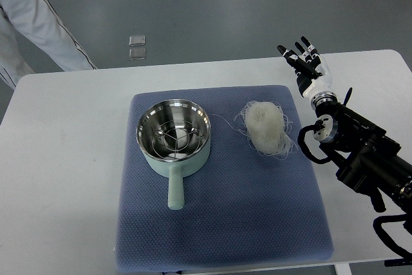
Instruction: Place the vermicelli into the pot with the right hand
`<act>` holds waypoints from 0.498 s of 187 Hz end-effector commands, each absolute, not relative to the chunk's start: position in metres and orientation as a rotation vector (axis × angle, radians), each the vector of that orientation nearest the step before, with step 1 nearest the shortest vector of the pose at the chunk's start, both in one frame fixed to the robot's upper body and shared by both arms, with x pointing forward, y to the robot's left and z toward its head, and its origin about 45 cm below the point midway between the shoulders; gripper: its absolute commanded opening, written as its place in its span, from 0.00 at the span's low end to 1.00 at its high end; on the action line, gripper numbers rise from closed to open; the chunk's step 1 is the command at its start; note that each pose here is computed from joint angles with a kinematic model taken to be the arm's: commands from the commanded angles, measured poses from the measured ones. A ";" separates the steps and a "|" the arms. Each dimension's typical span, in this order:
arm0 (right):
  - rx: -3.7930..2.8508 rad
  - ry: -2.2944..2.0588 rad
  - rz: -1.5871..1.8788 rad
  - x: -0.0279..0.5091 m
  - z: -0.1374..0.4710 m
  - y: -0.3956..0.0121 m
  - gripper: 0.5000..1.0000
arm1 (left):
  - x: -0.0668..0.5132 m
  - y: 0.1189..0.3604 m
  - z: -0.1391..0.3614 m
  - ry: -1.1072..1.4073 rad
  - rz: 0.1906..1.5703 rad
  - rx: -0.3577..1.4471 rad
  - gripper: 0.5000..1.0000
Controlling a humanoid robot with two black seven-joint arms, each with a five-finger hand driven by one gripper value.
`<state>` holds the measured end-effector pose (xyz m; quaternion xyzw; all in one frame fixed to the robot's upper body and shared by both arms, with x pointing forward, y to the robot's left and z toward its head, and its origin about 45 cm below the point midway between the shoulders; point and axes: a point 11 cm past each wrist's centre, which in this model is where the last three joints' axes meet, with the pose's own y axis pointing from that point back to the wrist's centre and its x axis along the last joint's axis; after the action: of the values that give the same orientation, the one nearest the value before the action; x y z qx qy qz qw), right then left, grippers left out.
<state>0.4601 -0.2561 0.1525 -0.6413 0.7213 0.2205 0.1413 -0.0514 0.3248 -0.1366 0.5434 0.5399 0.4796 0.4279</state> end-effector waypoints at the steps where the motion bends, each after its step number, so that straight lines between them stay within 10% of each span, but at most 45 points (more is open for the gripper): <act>1: -1.851 2.082 0.637 0.460 0.153 -0.256 0.86 | -0.051 0.325 -0.137 1.348 1.197 1.357 1.00; 93: -1.851 2.084 0.638 0.460 0.152 -0.256 0.86 | -0.051 0.330 -0.136 1.336 1.212 1.372 1.00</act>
<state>0.4596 -0.2562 0.1518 -0.6411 0.7214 0.2208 0.1406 -0.0500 0.3292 -0.1363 0.5477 0.5341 0.4837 0.4251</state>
